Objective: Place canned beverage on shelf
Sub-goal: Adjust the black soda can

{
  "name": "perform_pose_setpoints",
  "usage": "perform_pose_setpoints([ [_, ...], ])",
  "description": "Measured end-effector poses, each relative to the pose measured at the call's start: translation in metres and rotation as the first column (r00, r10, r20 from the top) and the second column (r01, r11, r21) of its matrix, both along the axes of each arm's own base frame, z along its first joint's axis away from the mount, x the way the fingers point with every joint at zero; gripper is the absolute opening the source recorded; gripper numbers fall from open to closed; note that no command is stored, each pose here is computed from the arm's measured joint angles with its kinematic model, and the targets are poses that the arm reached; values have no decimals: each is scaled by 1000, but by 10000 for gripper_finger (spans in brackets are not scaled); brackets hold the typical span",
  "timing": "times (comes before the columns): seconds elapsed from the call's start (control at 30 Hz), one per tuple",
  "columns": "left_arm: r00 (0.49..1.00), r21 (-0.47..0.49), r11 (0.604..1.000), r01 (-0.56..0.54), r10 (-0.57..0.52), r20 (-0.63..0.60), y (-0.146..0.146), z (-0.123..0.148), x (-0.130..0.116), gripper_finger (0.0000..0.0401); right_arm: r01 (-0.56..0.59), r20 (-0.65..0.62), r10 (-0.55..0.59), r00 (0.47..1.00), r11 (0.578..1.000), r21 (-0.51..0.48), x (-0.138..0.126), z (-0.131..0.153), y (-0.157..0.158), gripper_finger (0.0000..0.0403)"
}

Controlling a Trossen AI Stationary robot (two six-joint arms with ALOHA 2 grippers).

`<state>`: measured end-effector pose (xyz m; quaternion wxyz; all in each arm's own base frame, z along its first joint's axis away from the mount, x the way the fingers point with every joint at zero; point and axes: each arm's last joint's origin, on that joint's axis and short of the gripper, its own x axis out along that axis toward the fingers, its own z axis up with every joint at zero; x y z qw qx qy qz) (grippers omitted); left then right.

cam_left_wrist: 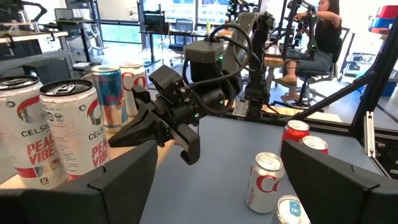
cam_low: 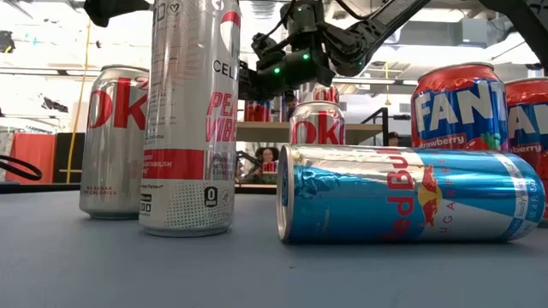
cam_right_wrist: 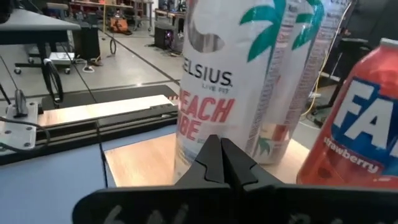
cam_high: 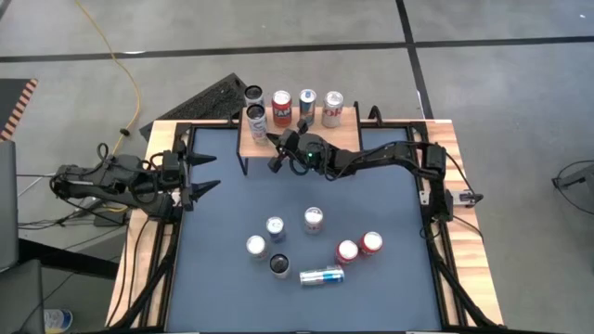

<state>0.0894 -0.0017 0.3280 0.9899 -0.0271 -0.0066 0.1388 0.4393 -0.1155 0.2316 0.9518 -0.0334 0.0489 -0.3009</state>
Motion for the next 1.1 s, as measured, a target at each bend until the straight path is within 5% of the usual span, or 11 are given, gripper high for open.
perform_pose_setpoints([
  [1.1, 1000, 4, 1000, -23, 23, -1, 1, 0, 0, 332, -46, 35, 46, 998, 999, 2, -2, 3, -9, 0],
])
